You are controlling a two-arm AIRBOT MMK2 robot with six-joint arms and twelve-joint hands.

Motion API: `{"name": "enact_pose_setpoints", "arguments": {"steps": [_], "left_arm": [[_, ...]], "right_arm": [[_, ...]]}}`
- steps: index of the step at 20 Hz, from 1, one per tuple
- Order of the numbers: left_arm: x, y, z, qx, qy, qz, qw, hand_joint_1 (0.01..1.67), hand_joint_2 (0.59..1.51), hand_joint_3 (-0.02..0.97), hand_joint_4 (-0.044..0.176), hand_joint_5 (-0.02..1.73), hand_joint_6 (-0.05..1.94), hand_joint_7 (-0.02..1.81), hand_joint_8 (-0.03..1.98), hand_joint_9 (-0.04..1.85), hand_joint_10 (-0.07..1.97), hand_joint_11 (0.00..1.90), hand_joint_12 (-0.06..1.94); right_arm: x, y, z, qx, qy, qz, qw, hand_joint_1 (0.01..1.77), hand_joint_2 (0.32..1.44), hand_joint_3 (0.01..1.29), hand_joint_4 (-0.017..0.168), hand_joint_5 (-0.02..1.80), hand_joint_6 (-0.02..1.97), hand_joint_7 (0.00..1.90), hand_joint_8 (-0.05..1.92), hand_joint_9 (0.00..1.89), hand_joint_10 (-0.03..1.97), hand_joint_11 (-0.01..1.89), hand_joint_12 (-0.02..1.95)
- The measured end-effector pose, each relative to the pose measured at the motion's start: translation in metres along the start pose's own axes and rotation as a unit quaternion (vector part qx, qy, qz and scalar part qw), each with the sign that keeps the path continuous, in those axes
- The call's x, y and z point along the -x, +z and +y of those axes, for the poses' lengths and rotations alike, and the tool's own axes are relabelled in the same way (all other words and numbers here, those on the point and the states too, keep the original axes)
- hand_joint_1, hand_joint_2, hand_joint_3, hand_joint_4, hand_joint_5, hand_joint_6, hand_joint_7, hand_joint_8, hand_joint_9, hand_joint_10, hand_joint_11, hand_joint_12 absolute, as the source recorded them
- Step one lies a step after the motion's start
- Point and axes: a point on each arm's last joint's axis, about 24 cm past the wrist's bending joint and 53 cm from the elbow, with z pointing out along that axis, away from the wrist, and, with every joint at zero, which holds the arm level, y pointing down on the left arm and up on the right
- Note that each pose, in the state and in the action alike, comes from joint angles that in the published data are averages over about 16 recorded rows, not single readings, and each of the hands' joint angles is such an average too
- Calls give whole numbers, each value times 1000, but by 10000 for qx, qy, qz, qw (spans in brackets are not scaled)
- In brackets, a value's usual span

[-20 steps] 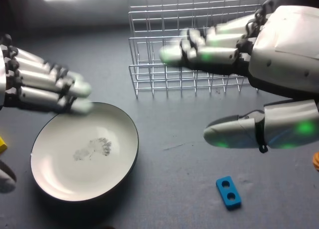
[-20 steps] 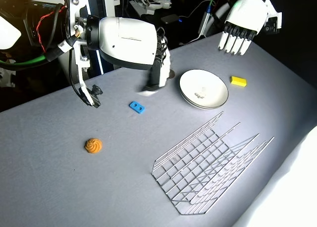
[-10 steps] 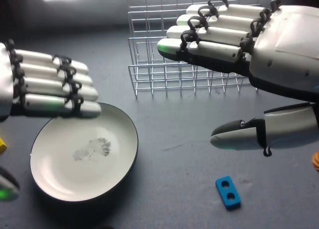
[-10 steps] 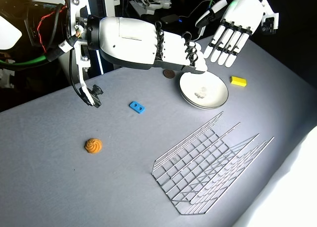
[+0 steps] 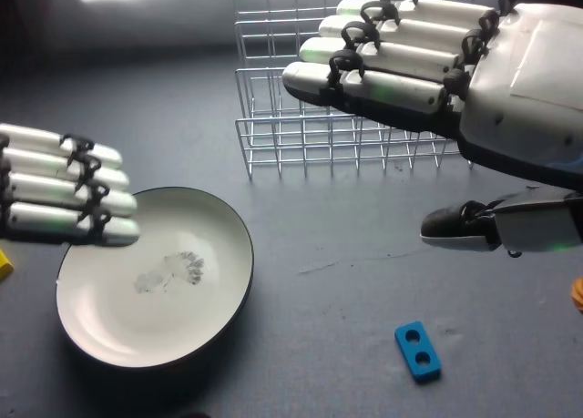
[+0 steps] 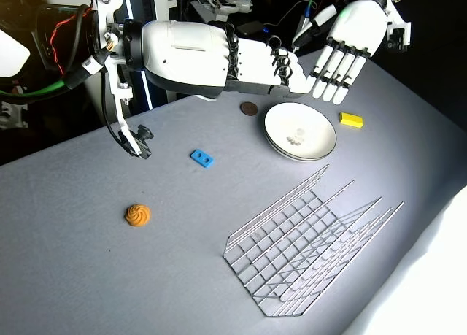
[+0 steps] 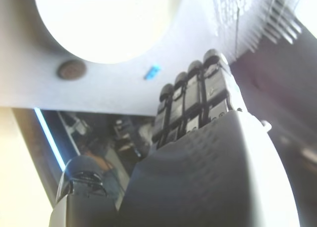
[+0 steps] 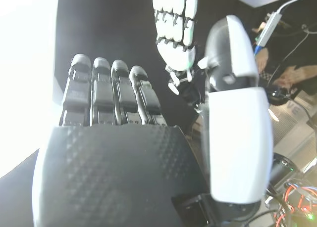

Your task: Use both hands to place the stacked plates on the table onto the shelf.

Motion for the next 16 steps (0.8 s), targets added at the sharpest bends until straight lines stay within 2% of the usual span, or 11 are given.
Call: {"name": "enact_pose_setpoints", "arguments": {"steps": [6, 16], "left_arm": [[-26, 1, 5, -15, -27, 266, 9996, 23, 1065, 30, 2, 46, 7, 48, -6, 38, 4, 23, 11], [-67, 17, 12, 41, -114, 638, 9979, 23, 1076, 22, 0, 52, 7, 52, -6, 38, 4, 21, 11]], "right_arm": [[-1, 0, -1, -10, 0, 17, 10000, 1131, 1021, 23, 1, 18, 31, 11, 21, 12, 25, 22, 5], [-6, -1, -3, -61, -4, 95, 9999, 1158, 1067, 23, 1, 18, 32, 11, 22, 12, 25, 23, 6]]}}
